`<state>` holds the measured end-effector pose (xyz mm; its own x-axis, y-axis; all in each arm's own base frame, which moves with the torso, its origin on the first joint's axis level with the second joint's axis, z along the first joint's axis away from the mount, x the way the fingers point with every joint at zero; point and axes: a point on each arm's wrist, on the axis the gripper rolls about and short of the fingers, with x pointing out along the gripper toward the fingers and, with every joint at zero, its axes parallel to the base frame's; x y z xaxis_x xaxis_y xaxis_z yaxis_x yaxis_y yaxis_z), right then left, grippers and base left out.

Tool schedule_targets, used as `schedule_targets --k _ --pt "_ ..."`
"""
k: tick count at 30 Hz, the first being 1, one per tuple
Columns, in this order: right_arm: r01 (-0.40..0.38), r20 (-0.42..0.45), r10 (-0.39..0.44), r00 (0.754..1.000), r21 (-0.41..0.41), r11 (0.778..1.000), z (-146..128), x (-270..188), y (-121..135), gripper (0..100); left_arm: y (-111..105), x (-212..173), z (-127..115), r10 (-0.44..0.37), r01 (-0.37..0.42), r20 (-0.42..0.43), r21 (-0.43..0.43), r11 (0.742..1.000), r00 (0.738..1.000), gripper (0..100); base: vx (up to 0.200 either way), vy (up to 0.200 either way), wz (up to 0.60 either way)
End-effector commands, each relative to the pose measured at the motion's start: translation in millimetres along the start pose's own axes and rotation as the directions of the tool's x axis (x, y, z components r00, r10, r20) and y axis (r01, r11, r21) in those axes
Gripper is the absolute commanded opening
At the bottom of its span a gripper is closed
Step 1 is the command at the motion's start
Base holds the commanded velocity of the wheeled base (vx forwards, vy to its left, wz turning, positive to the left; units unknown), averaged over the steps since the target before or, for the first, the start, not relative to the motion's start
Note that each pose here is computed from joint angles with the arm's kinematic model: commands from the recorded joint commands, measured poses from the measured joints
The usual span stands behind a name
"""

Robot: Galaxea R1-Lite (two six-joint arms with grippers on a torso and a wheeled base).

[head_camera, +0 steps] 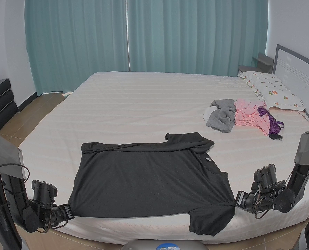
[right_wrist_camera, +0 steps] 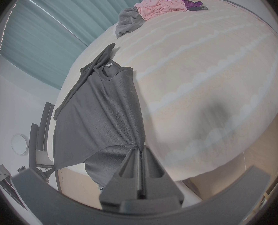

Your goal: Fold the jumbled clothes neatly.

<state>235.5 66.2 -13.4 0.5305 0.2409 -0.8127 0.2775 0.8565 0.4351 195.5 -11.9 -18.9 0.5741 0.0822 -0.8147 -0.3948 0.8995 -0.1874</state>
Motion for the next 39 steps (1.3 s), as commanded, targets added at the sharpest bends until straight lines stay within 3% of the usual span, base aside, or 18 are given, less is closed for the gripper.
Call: schedule_targets --k 1,6,7,8,16,18,21,22,31,39 --pt "-0.002 0.002 0.002 1.0 0.0 1.0 -2 -6 -1 0 1 3 -2 0.008 -0.008 -0.014 0.0 1.0 1.0 0 0.0 0.0 0.0" --pt "-0.007 -0.016 0.007 1.0 -0.004 1.0 -5 -5 -1 0 1 3 -2 0.007 -0.007 -0.015 -0.002 1.0 1.0 0 0.0 0.0 0.0" --pt "-0.009 -0.016 0.009 1.0 -0.004 1.0 -5 -5 -1 100 0 3 -2 0.006 -0.006 -0.014 -0.002 1.0 1.0 0 0.0 0.0 0.0" --pt "-0.012 -0.018 0.012 1.0 -0.004 1.0 -5 -4 0 100 0 3 -1 0.004 -0.004 -0.012 -0.002 1.0 1.0 100 0.0 0.0 0.0" --pt "-0.086 0.034 0.086 0.996 -0.006 0.996 5 -17 10 100 -1 2 2 -0.013 0.013 0.012 -0.016 1.0 1.0 100 0.0 0.0 0.0" --pt "-0.139 0.086 0.14 0.986 -0.017 0.99 13 -29 20 100 -1 -1 8 -0.031 0.033 0.059 -0.031 0.999 0.998 100 0.0 0.0 0.0" --pt "-0.15 0.096 0.151 0.984 -0.022 0.988 13 -32 22 100 -1 -4 12 -0.04 0.043 0.088 -0.04 0.998 0.995 100 0.0 0.0 0.0" --pt "-0.165 0.096 0.165 0.982 -0.005 0.986 11 -35 25 100 -1 -8 20 -0.052 0.06 0.136 -0.052 0.997 0.989 100 0.0 0.0 0.0" --pt "-0.172 0.091 0.165 0.982 0.071 0.983 10 -37 24 100 -8 -15 30 -0.089 0.101 0.199 -0.049 0.994 0.976 100 0.0 0.0 0.0" --pt "-0.168 0.081 0.162 0.983 0.073 0.983 7 -37 23 100 -7 -16 30 -0.095 0.108 0.198 -0.054 0.993 0.976 100 0.0 0.0 0.0"
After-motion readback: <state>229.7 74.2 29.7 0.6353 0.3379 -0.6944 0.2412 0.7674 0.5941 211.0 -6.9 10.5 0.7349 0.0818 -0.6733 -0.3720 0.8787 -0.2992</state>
